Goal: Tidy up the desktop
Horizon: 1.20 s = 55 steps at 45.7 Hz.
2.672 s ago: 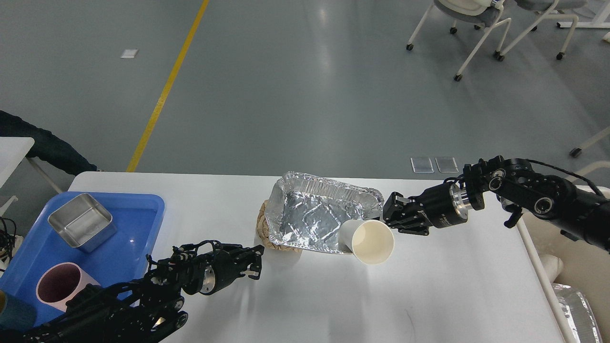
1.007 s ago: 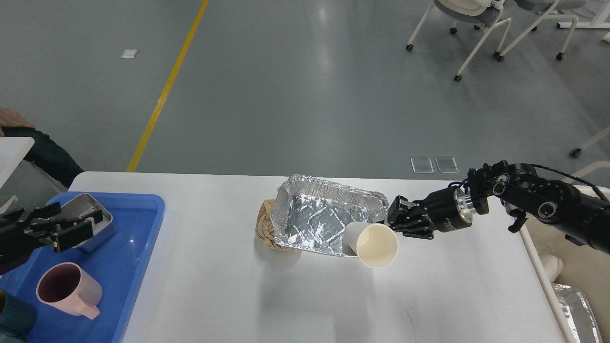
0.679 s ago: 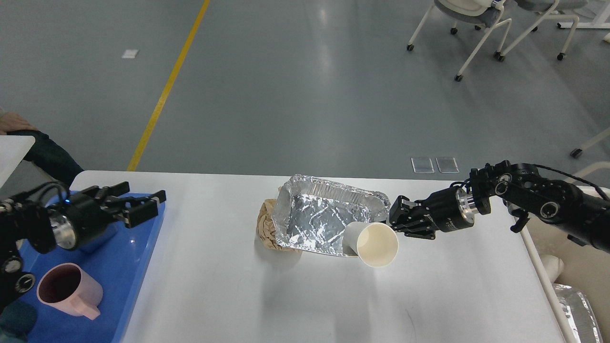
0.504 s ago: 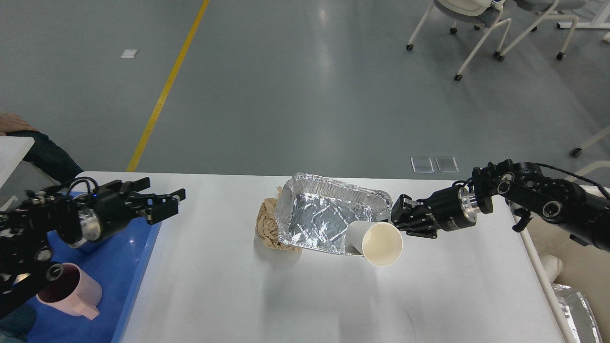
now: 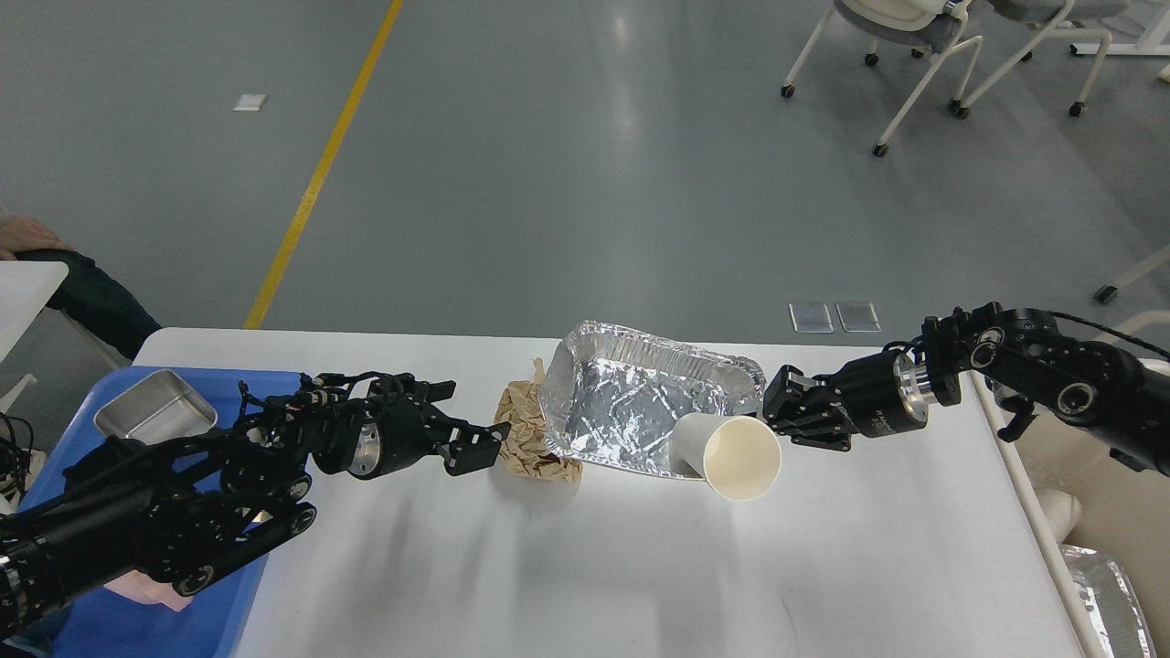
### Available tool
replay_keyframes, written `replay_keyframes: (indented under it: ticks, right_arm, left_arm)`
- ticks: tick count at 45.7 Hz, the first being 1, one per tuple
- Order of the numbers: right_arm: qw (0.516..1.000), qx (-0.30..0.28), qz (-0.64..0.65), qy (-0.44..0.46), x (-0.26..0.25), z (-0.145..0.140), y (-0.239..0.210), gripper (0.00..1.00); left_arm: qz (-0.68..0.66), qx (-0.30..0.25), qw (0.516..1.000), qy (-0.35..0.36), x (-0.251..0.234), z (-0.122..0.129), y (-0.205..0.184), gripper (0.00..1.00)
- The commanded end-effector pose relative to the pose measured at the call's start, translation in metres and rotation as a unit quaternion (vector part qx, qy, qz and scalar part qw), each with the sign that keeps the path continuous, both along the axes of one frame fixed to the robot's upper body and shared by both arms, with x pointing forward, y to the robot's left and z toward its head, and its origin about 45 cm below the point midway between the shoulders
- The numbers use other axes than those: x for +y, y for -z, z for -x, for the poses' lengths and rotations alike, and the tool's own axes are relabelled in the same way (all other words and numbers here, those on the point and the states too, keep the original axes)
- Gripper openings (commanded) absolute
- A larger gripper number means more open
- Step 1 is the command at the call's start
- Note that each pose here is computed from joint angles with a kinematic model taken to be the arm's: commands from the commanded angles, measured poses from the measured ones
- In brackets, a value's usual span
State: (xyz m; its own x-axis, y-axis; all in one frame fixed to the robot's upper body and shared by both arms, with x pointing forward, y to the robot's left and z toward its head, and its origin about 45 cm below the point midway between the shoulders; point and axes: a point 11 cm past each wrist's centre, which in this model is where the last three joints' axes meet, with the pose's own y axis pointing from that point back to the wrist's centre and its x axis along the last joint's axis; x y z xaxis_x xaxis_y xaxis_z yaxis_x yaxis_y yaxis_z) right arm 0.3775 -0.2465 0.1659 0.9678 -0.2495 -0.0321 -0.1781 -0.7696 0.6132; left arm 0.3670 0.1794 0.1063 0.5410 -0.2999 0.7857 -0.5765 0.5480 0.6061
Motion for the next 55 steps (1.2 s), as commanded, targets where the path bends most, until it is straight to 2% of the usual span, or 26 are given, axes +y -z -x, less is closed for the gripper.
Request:
replay_keyframes:
  ticks: [1,10,19,30,31,32,34,35,38,51,55]
  right_arm:
    - [1.0,0.0,0.0,0.003,-0.003,0.0,-0.001,0.0]
    - [1.0,-0.001,-0.001,0.008,-0.006,0.0,-0.001,0.0]
    - [1.0,-0.001,-0.001,0.008,-0.006,0.0,-0.001,0.0]
    - [1.0,-0.001,-0.001,0.007,-0.006,0.0,-0.001,0.0]
    - [1.0,-0.001,-0.001,0.008,-0.006,0.0,-0.002,0.0]
    - [1.0,-0.002,0.0,0.007,-0.006,0.0,-0.001,0.0]
    - [1.0,-0.001,-0.001,0.008,-0.006,0.0,-0.002,0.0]
    - [1.0,-0.001,-0.001,0.008,-0.007,0.0,-0.001,0.0]
    - [1.0,-0.001,-0.001,0.008,-0.007,0.0,-0.001,0.0]
    - [1.0,-0.001,0.0,0.009,-0.008,0.0,-0.001,0.0]
    - [1.0,-0.002,-0.002,0.01,-0.007,-0.001,-0.002,0.0]
  left_arm:
    - [0.007,0.0,1.0,-0.004,-0.012,-0.002,0.007,0.97]
    - [0.019,-0.011,0.999,-0.026,-0.024,-0.011,0.018,0.97]
    - [0.045,0.01,0.998,-0.053,-0.04,-0.011,0.027,0.96]
    - [0.048,0.01,0.996,-0.069,-0.047,-0.011,0.037,0.67]
    - [0.047,0.011,0.997,-0.067,-0.048,-0.01,0.037,0.62]
    - [0.045,0.012,0.997,-0.066,-0.048,-0.01,0.038,0.5]
    - [0.037,0.017,0.997,-0.061,-0.048,-0.008,0.04,0.17]
    - [0.035,0.018,0.998,-0.059,-0.048,-0.008,0.041,0.09]
    - [0.028,0.021,0.998,-0.054,-0.047,-0.006,0.043,0.01]
    - [0.041,0.024,0.998,-0.033,-0.05,-0.004,0.034,0.0]
    - [0.042,0.028,0.998,-0.031,-0.034,-0.004,0.024,0.0]
